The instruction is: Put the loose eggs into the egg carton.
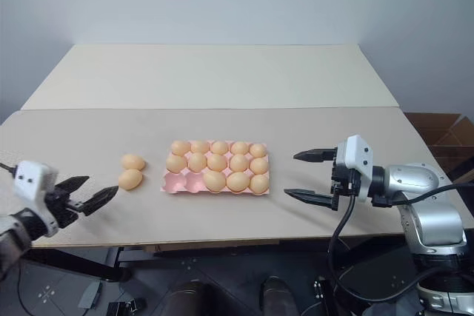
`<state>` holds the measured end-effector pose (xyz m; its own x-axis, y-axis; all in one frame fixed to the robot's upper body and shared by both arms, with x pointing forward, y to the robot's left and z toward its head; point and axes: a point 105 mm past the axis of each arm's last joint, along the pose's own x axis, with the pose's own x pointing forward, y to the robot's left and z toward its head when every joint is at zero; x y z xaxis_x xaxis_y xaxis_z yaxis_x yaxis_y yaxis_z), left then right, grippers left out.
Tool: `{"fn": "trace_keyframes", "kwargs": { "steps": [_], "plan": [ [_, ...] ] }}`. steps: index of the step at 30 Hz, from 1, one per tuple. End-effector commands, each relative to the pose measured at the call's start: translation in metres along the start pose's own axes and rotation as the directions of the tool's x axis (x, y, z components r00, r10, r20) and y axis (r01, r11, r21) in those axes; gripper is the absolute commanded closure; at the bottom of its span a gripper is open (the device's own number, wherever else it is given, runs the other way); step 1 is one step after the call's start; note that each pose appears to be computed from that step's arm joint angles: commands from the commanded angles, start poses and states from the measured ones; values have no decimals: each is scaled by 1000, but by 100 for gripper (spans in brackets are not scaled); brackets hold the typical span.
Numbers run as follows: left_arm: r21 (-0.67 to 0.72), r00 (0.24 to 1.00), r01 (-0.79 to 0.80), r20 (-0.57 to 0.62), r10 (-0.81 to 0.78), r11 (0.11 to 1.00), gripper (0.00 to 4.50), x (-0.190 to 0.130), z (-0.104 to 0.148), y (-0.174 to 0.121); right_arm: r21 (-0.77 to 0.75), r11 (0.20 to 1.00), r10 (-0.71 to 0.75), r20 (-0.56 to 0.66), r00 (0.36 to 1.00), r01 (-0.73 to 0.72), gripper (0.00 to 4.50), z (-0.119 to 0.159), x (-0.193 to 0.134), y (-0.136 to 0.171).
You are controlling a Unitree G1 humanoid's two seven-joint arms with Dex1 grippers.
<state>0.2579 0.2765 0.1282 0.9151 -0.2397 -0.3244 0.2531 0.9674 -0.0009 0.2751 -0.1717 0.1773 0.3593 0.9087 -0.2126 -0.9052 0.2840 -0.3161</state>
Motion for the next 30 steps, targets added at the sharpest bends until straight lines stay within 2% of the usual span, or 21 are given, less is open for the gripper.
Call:
{"fn": "trace_keyframes", "kwargs": {
  "steps": [1,5,10,13,18,20,25,30],
  "plan": [
    [8,1000,18,-6,-18,1000,0,10,5,-12,-68,998,0,45,999,3,1,18,-1,1],
    [21,998,54,-45,-53,998,0,25,1,-21,-76,997,-5,51,999,8,1,20,0,1],
    [22,996,13,-88,-11,1000,0,42,-3,-12,-77,997,-9,54,998,13,1,21,0,3],
    [36,996,6,-95,-3,999,57,45,-3,-10,-77,997,-17,56,998,22,0,21,0,4],
    [49,996,40,-79,-36,998,228,45,0,-14,-74,996,-36,55,998,40,0,21,-1,4],
    [64,997,46,-69,-42,997,265,42,2,-16,-73,996,-46,55,997,50,0,21,-1,5],
    [123,995,97,-48,-92,988,269,24,3,-22,-75,995,-55,57,997,59,0,21,-1,6],
    [216,946,299,61,-319,929,269,0,22,-59,-80,995,-60,59,997,64,0,22,-2,6]
  ]
}}
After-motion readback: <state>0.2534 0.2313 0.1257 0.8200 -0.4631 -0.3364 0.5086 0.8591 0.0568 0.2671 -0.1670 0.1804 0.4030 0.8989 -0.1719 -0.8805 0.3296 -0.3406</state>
